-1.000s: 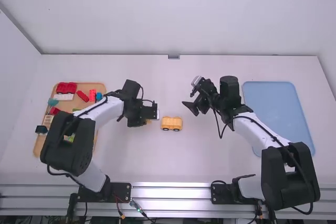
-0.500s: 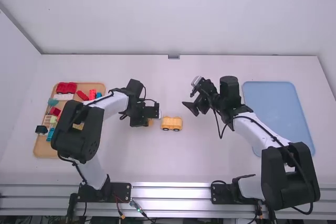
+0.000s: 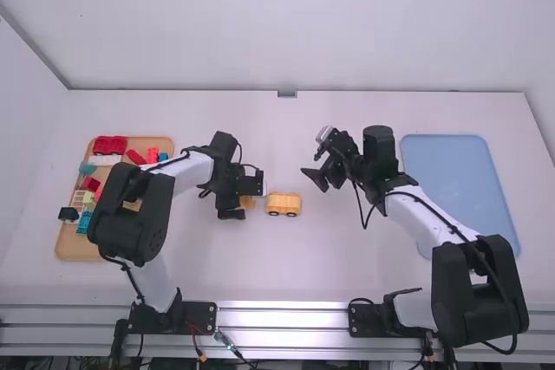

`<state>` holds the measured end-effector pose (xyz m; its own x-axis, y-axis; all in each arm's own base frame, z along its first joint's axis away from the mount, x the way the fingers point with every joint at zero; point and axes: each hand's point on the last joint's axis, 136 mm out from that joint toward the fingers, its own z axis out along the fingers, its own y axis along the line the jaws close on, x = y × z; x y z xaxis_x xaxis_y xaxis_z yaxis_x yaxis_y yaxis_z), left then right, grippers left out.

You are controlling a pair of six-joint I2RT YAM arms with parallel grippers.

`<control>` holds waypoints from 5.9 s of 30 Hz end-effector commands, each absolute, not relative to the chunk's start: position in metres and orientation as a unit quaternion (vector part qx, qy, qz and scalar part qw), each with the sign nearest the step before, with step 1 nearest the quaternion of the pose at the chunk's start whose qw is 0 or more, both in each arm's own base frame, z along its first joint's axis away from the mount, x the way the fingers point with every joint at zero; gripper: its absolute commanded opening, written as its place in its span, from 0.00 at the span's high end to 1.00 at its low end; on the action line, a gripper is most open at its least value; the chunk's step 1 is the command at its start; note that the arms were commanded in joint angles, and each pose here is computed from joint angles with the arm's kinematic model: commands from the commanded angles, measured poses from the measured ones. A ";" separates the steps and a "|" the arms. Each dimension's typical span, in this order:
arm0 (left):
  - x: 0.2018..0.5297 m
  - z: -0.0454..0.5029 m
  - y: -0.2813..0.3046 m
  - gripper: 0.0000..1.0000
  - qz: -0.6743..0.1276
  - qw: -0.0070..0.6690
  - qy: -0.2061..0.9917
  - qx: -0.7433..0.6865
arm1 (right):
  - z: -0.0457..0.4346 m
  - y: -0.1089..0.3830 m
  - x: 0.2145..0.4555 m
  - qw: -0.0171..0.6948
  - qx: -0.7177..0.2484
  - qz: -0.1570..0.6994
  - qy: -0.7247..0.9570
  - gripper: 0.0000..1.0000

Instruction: Assemble lego blocks to make yellow taxi

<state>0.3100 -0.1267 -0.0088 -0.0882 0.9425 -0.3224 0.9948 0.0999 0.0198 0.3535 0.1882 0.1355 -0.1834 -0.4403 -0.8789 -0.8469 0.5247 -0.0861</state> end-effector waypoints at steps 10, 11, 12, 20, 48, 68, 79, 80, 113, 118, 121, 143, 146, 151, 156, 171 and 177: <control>0.336 0.044 -0.137 0.01 -0.112 0.131 0.729 0.663 | 0.142 0.191 0.351 0.473 -0.441 0.219 0.730 0.01; 0.341 0.048 -0.136 0.01 -0.105 0.134 0.730 0.662 | 0.142 0.190 0.351 0.474 -0.441 0.218 0.731 0.01; 0.342 0.050 -0.137 0.01 -0.106 0.135 0.734 0.658 | 0.142 0.190 0.352 0.474 -0.440 0.218 0.731 0.01; 0.357 0.065 -0.143 0.01 -0.111 0.155 0.769 0.611 | 0.145 0.189 0.355 0.482 -0.440 0.215 0.727 0.01; 0.335 0.065 -0.135 0.01 -0.298 0.389 0.627 0.606 | 0.119 0.210 0.334 0.438 -0.485 0.229 0.721 0.01; 0.317 0.012 -0.132 0.00 -0.308 0.370 0.617 0.623 | 0.070 0.240 0.317 0.394 -0.523 0.307 0.691 0.01; 0.315 -0.005 -0.122 0.07 -0.303 0.358 0.630 0.619 | 0.063 0.233 0.311 0.435 -0.491 0.310 0.688 0.01; 0.316 -0.005 -0.122 0.07 -0.303 0.359 0.629 0.619 | 0.064 0.235 0.309 0.442 -0.490 0.311 0.684 0.01; 0.309 -0.025 -0.130 0.52 -0.299 0.351 0.624 0.632 | 0.040 0.234 0.278 0.438 -0.522 0.360 0.637 0.01; 0.307 -0.027 -0.130 0.59 -0.297 0.348 0.625 0.633 | 0.039 0.234 0.278 0.437 -0.522 0.360 0.638 0.01; 0.308 -0.027 -0.129 0.56 -0.296 0.349 0.625 0.632 | 0.039 0.234 0.278 0.437 -0.522 0.360 0.638 0.01; 0.311 -0.023 -0.120 0.55 -0.297 0.365 0.628 0.620 | 0.040 0.234 0.278 0.439 -0.523 0.359 0.636 0.01; 0.309 -0.023 -0.125 0.56 -0.300 0.361 0.623 0.626 | 0.040 0.234 0.278 0.439 -0.523 0.360 0.636 0.01; 0.309 -0.023 -0.126 0.66 -0.299 0.361 0.622 0.627 | 0.040 0.234 0.278 0.439 -0.522 0.360 0.637 0.01; 0.310 -0.023 -0.125 0.73 -0.298 0.362 0.623 0.626 | 0.040 0.234 0.278 0.437 -0.520 0.361 0.639 0.01; 0.319 -0.005 -0.130 0.75 -0.328 0.377 0.623 0.601 | 0.030 0.236 0.271 0.418 -0.525 0.358 0.649 0.01; 0.327 0.007 -0.131 0.81 -0.337 0.365 0.633 0.594 | 0.018 0.242 0.272 0.413 -0.541 0.317 0.660 0.01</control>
<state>0.3233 -0.1265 -0.0023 -0.0165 0.5376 -0.8430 0.9976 0.0658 0.0225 0.2646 0.2403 0.0225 -0.0917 -0.4218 -0.9021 -0.9812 0.1930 0.0095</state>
